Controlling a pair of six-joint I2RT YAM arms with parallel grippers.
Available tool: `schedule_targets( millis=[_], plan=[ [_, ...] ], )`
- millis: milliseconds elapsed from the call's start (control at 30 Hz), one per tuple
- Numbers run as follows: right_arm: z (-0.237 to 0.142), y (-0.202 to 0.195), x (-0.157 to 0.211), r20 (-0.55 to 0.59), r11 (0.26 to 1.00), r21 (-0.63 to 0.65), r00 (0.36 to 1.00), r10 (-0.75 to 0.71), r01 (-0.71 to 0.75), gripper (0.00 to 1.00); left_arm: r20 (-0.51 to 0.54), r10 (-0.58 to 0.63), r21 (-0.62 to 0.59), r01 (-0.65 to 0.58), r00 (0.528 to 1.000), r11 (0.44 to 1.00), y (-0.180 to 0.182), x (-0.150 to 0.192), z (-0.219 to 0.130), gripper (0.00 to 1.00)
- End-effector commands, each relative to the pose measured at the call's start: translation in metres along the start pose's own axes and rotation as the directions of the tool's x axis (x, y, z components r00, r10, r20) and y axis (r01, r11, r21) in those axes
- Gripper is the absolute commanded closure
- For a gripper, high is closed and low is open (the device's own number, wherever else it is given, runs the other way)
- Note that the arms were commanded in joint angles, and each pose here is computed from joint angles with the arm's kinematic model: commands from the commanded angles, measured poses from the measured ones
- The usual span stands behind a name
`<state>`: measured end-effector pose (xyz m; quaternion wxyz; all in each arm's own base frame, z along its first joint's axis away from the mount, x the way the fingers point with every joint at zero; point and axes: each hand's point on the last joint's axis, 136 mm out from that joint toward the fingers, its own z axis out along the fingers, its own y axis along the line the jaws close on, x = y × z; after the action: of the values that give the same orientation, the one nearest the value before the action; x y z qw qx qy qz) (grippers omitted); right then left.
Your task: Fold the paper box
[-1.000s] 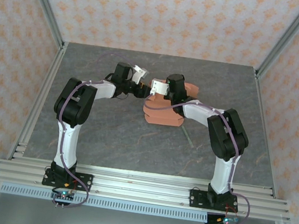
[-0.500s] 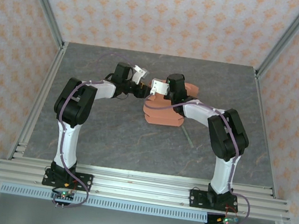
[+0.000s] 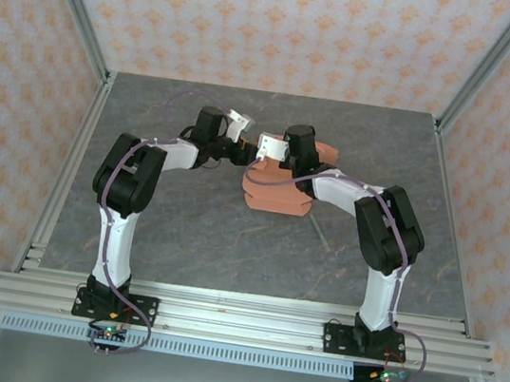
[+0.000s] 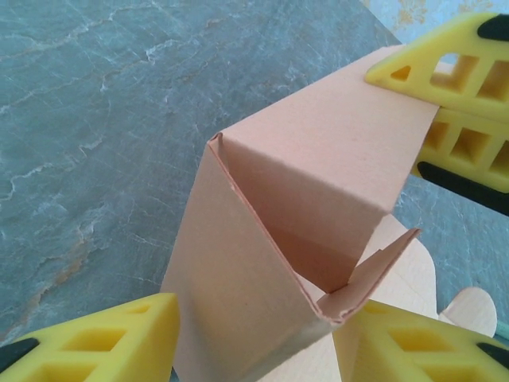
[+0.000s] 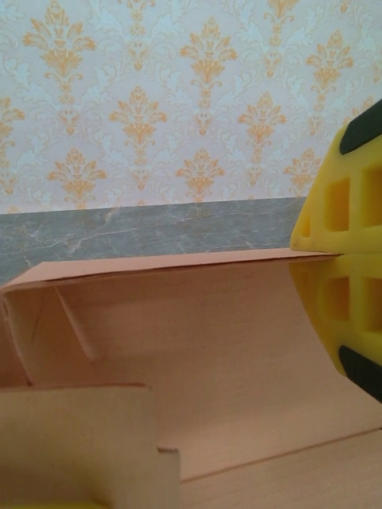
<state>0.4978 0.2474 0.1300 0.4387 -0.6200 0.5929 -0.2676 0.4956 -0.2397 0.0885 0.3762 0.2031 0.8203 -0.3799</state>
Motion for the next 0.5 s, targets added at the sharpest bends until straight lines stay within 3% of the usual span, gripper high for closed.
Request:
schedule_targets(
  millis=[0,467],
  plan=[
    [-0.009,-0.0003,-0.0094,0.041,0.999,-0.041,0.999,0.033,-0.031,1.0,0.099,0.018,-0.045,-0.014,0.995,0.999,0.0027,-0.0226,0.0013,0.47],
    [-0.01,-0.0038,-0.0154,0.055,0.997,-0.04,0.997,0.061,-0.059,1.0,0.19,0.006,-0.132,0.02,0.982,0.991,0.0051,-0.0263,-0.0014,0.48]
  ],
)
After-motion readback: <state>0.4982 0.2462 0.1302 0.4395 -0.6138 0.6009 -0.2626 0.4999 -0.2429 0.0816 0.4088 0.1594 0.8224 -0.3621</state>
